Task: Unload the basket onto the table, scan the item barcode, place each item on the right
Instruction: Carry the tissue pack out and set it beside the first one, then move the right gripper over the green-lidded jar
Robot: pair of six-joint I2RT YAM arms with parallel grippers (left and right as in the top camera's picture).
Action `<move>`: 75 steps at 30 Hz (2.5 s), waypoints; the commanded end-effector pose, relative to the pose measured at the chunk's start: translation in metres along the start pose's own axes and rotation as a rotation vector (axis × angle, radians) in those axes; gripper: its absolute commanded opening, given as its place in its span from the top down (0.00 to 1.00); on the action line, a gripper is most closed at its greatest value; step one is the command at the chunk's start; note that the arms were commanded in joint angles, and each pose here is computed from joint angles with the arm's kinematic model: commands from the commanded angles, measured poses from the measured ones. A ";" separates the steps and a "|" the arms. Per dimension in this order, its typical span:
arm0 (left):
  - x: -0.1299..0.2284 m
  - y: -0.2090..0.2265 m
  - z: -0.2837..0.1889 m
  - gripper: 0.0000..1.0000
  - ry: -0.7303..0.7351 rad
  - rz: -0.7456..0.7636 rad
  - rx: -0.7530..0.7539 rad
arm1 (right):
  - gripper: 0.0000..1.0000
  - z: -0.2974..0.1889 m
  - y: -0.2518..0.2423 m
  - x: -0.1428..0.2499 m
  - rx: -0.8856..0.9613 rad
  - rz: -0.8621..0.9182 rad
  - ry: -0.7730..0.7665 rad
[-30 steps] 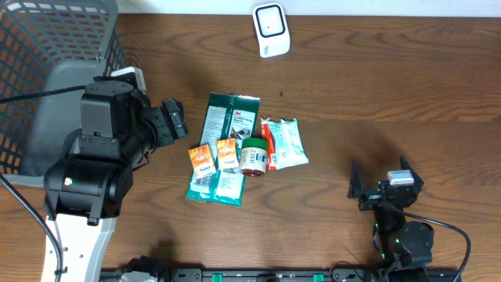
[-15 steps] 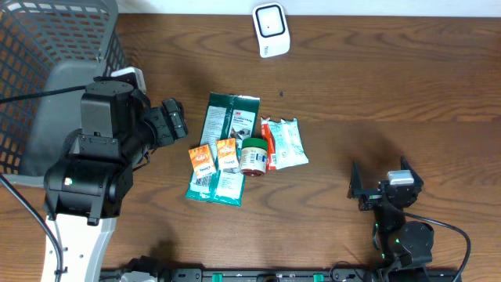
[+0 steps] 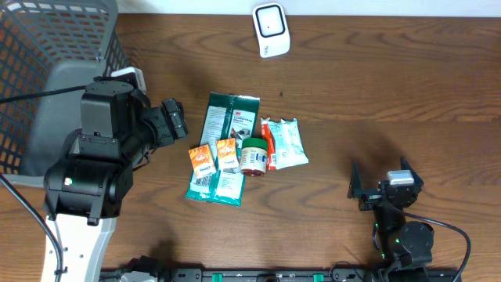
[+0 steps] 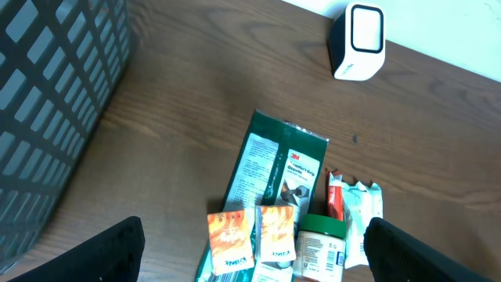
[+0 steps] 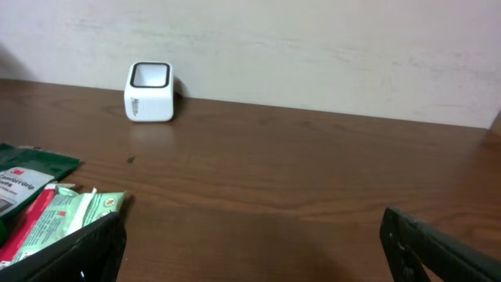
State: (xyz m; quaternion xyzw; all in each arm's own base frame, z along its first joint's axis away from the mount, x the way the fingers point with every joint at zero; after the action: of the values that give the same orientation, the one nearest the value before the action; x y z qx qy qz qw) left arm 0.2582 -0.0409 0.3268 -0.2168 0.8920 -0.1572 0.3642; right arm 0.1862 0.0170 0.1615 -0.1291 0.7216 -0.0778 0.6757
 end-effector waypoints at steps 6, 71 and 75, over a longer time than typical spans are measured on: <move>-0.004 0.000 -0.002 0.10 -0.017 0.001 -0.010 | 0.01 0.000 0.000 0.000 0.001 -0.002 0.001; -0.003 0.001 -0.002 0.10 -0.014 0.000 -0.012 | 0.01 0.152 0.208 -0.056 -0.402 0.307 1.164; -0.003 0.001 -0.002 0.10 -0.014 0.000 -0.012 | 0.01 0.154 0.221 -0.042 -0.346 0.238 1.152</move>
State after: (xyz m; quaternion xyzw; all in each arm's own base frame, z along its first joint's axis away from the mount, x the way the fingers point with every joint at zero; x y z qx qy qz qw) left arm 0.2584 -0.0409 0.3253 -0.2173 0.8935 -0.1557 0.3609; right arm 0.3179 0.2481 0.1330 -0.1055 0.9814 0.1063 0.1199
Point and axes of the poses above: each gripper's point midway between its finger pads, its own z axis out along the fingers, its own y axis along the line the jaws close on, x = y × z, the point moved 6 cm from there along -z, back along the fingers, and after that the axes turned 13 degrees about -z, right-handed, at the moved point
